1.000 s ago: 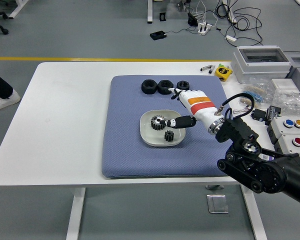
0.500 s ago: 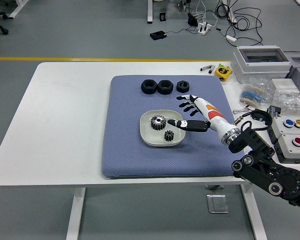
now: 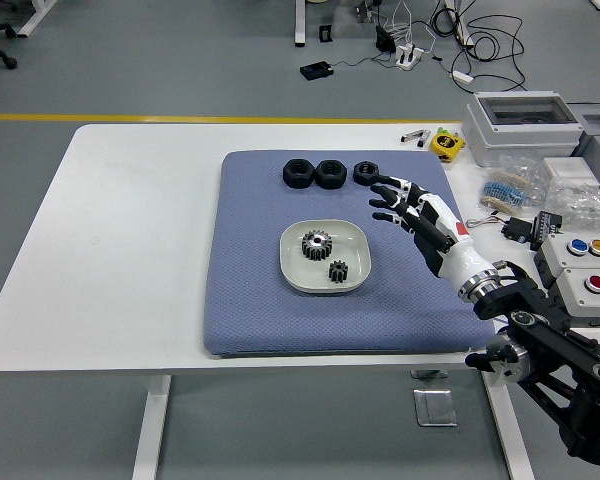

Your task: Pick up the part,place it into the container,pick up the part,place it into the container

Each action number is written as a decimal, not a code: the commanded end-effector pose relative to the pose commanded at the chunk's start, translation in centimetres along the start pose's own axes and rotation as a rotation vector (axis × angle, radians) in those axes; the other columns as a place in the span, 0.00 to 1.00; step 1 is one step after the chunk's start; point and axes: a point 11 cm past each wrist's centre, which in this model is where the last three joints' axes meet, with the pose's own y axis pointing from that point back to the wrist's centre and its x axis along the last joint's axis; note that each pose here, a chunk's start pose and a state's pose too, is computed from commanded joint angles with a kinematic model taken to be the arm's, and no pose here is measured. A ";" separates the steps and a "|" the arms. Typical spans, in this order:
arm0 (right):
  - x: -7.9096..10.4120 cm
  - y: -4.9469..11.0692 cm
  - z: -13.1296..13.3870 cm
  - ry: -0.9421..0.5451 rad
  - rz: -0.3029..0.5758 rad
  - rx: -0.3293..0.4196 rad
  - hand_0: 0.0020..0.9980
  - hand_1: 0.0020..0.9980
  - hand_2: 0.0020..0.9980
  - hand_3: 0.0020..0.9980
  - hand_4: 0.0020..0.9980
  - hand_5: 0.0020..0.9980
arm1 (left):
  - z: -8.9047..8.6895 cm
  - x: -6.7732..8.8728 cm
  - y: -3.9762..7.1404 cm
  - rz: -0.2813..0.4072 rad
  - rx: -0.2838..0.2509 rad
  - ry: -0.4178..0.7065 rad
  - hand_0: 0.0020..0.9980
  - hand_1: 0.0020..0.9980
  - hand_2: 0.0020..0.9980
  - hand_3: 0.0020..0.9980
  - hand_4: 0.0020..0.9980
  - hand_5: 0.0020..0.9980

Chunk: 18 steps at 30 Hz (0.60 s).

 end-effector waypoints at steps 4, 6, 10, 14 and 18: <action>1.6 0.6 1.1 -0.182 0.086 -0.047 0.85 0.80 0.83 0.83 1.00 0.77 | 0.1 -0.1 0.0 -0.001 -0.003 0.005 0.53 0.56 0.66 0.59 0.59 0.56; 2.2 0.8 1.7 -0.265 0.130 -0.066 0.85 0.80 0.83 0.83 1.00 0.77 | 0.2 -0.1 0.0 -0.002 -0.004 0.006 0.53 0.56 0.66 0.59 0.59 0.56; 4.2 1.5 3.3 -0.403 0.280 -0.107 0.90 0.83 0.85 0.91 1.00 0.82 | 0.2 -0.1 0.0 -0.003 -0.005 0.007 0.53 0.56 0.66 0.59 0.59 0.56; 5.2 2.2 4.7 -0.546 0.378 -0.154 0.95 0.86 0.88 0.96 1.00 0.87 | 0.3 -0.2 0.1 -0.004 -0.006 0.007 0.53 0.56 0.66 0.59 0.59 0.56; 5.5 2.5 5.3 -0.630 0.403 -0.169 0.95 0.86 0.88 0.96 1.00 0.87 | 0.3 -0.2 0.1 -0.005 -0.007 0.006 0.53 0.56 0.66 0.59 0.59 0.56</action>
